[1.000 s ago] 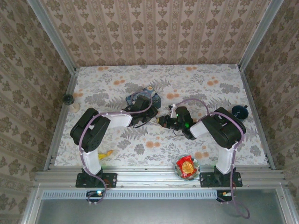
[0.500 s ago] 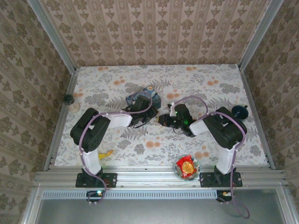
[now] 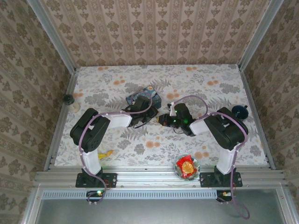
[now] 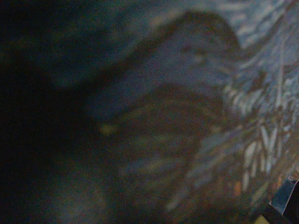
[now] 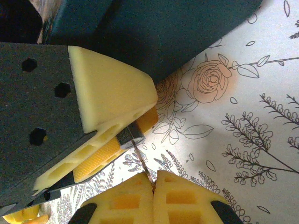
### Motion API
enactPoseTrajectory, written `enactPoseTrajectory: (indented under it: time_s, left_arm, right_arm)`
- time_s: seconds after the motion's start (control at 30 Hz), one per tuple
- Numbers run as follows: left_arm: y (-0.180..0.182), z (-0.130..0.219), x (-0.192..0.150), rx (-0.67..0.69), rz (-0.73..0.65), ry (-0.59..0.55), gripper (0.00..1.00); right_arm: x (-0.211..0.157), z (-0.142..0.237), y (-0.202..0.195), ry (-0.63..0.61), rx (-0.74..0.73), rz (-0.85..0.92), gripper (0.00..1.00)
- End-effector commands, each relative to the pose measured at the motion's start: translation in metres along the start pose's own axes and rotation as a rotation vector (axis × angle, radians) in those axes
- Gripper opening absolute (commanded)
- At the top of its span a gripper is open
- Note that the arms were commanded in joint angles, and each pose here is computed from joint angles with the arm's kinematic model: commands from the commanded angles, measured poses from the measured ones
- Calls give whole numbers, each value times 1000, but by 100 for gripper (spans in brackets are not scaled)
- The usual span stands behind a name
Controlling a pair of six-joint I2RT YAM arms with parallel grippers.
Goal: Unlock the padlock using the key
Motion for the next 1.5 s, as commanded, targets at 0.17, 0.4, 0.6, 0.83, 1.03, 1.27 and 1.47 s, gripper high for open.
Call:
enactPoseTrajectory:
  time_s: [0.17,0.4,0.6,0.83,1.03,1.27,1.47]
  left_arm:
    - [6,6,-29,7,32,177,8]
    - [9,8,-26,6,35,153,8]
    - [10,7,-25,1,39,151,8]
    - [9,6,-24,-6,37,151,8]
    - [8,6,-25,-9,29,157,8]
    - [7,7,-26,-13,23,158,8]
    - [6,6,-28,-16,13,170,8]
  right_arm:
    - [31,5,13,-170,32,32,0]
    - [19,9,8,-125,-40,56,0]
    - [8,7,19,-47,-153,177,0]
    - [5,3,35,4,-205,267,0]
    - [5,2,37,-20,-182,244,0]
    - [6,2,36,-38,-153,203,0]
    - [17,5,32,-81,-78,134,0]
Point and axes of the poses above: each hand's point on the last joint's axis, 136 mm out from that joint toward the fingers, its own z axis back along the fingers, its own y axis along the line the jaws close on, x = y × z, the point moved 10 cm from there along z, back along the fingers
